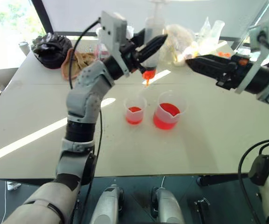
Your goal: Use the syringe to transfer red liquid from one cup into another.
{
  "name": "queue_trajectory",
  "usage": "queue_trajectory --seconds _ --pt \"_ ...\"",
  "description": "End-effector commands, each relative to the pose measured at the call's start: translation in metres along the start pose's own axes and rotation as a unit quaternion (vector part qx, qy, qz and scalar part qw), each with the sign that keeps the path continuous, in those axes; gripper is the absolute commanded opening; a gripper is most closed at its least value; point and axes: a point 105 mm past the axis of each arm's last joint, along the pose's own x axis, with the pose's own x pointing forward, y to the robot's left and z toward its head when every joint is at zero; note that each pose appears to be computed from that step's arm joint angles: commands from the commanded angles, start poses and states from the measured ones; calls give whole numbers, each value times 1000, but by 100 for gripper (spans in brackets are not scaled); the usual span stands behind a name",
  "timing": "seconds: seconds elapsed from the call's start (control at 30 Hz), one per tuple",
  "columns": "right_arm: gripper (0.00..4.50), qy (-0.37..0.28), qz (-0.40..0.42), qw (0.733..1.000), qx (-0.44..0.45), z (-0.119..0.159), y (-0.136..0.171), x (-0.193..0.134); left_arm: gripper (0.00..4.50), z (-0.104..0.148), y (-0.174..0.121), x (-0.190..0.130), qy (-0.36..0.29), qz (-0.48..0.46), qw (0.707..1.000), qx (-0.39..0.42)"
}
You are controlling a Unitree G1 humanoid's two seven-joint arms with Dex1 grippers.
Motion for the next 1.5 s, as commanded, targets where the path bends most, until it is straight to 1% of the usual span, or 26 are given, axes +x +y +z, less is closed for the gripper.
queue_trajectory --seconds 0.03,0.1,0.17,0.2,0.27,0.3,0.37,0.53,0.63,0.83,1.0,1.33,1.43,1.47,1.5 --pt "335 -18 23 999 -21 11 13 0 145 9 -4 -7 -12 4 1000 19" --pt "335 -11 27 999 -33 13 15 3 145 -3 -4 -15 -1 11 999 32" --pt "335 4 21 998 -60 14 16 6 145 -15 -3 -22 3 25 999 27" --pt "335 17 16 996 -84 13 16 7 145 -20 -2 -24 3 30 999 27" --pt "335 62 16 984 -166 4 19 7 145 -33 -1 -28 11 40 999 35" --pt "335 75 19 978 -192 3 19 7 145 -38 -1 -30 14 42 998 37" --pt "335 66 28 976 -206 13 18 8 145 -46 -2 -32 15 45 998 38" --pt "335 17 33 982 -187 40 16 16 145 -56 -4 -33 18 47 998 42" --pt "335 -3 30 986 -166 49 15 25 145 -60 -6 -34 21 47 998 41" --pt "335 -4 40 989 -143 36 23 52 145 -66 -8 -36 27 46 998 41" --pt "335 -14 35 991 -126 33 25 68 145 -66 -8 -37 31 47 998 41" --pt "335 -24 27 993 -109 31 25 85 145 -69 -11 -39 35 47 998 37" --pt "256 -23 28 994 -105 29 26 90 145 -69 -12 -39 35 47 998 37" --pt "215 -22 32 994 -105 28 29 92 145 -69 -12 -39 35 47 998 36" --pt "161 -21 36 994 -105 27 31 93 145 -69 -12 -39 36 47 998 36"
